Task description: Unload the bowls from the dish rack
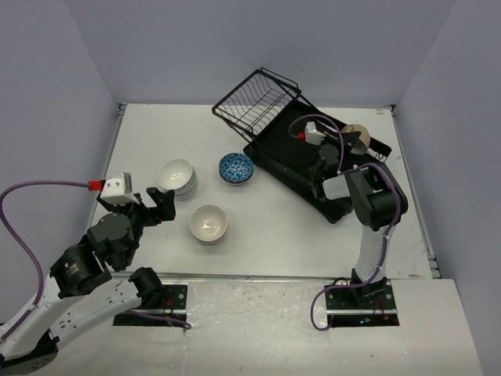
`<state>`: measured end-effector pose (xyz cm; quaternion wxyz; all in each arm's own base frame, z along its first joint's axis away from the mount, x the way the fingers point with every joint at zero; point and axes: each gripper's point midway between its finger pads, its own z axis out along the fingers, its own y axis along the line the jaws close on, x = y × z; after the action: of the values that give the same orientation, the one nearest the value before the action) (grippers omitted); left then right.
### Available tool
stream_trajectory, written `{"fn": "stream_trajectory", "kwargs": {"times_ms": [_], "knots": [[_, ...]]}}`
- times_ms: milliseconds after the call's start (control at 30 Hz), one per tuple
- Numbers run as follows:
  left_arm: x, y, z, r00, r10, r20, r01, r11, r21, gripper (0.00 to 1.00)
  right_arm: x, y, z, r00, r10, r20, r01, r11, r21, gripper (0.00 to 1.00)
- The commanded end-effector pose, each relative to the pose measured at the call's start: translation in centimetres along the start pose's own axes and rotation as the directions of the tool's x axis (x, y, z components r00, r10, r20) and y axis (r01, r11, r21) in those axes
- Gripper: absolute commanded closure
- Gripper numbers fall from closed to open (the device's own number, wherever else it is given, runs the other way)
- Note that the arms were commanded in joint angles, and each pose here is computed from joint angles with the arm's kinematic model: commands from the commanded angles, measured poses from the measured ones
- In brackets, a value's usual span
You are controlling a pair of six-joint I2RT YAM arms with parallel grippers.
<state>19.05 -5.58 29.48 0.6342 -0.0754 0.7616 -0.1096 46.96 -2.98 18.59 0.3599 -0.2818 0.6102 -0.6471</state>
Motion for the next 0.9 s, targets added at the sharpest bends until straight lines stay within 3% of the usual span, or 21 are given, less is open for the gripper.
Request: {"fn": "stream_trajectory", "kwargs": {"times_ms": [0, 100, 300, 400, 600, 667, 700, 733, 767, 800, 833, 867], "knots": [[-0.5, 0.1, 0.3, 1.0, 0.002, 0.019, -0.001, 1.0, -0.022, 0.0, -1.6, -10.2, -2.0, 0.926, 0.326, 0.192, -0.369, 0.89, 0.269, 1.0], [-0.5, 0.2, 0.3, 1.0, 0.002, 0.02, -0.001, 1.0, -0.025, 0.0, -1.8, -10.4, -2.0, 0.935, 0.289, 0.204, -0.339, 0.899, 0.276, 1.0], [-0.4, 0.3, 0.4, 1.0, 0.007, 0.017, -0.006, 0.999, -0.033, 0.0, -0.7, -10.6, -2.2, 0.9, 0.393, 0.187, -0.432, 0.862, 0.267, 1.0], [-0.4, 0.2, 0.5, 1.0, 0.008, 0.016, -0.007, 0.999, -0.037, 0.0, 0.5, -11.9, -2.6, 0.864, 0.471, 0.179, -0.504, 0.818, 0.276, 1.0], [-0.4, 0.4, 0.7, 1.0, 0.007, 0.018, -0.006, 0.999, -0.052, 0.0, 2.9, -15.2, -3.9, 0.734, 0.649, 0.201, -0.679, 0.685, 0.264, 1.0], [-0.5, 0.6, 0.7, 1.0, 0.005, 0.02, -0.004, 0.998, -0.058, 0.0, 3.1, -15.7, -4.0, 0.716, 0.671, 0.192, -0.698, 0.682, 0.218, 1.0], [-0.5, 0.6, 0.7, 1.0, 0.006, 0.02, -0.005, 0.998, -0.063, 0.0, 3.1, -15.8, -4.0, 0.655, 0.728, 0.2, -0.755, 0.628, 0.189, 1.0], [-0.5, 0.7, 0.8, 1.0, 0.006, 0.02, -0.005, 0.998, -0.068, 0.0, 3.1, -15.1, -4.0, 0.66, 0.733, 0.163, -0.751, 0.642, 0.154, 1.0], [-0.5, 0.8, 0.7, 1.0, 0.005, 0.022, -0.004, 0.998, -0.069, 0.0, 3.7, -16.5, -4.4, 0.615, 0.772, 0.162, -0.789, 0.598, 0.14, 1.0], [-0.5, 0.8, 0.8, 1.0, 0.004, 0.022, -0.003, 0.997, -0.074, 0.0, 3.3, -16.3, -4.5, 0.497, 0.854, 0.156, -0.868, 0.488, 0.09, 1.0], [-0.5, 0.9, 0.8, 1.0, 0.001, 0.024, 0.001, 0.997, -0.076, 0.0, 2.6, -17.1, -4.6, 0.435, 0.887, 0.154, -0.899, 0.436, 0.03, 1.0], [-0.6, 1.1, 0.8, 1.0, 0.0, 0.027, 0.002, 0.996, -0.086, 0.0, 1.8, -17.0, -5.5, 0.309, 0.948, 0.074, -0.944, 0.316, -0.097, 1.0]]}}
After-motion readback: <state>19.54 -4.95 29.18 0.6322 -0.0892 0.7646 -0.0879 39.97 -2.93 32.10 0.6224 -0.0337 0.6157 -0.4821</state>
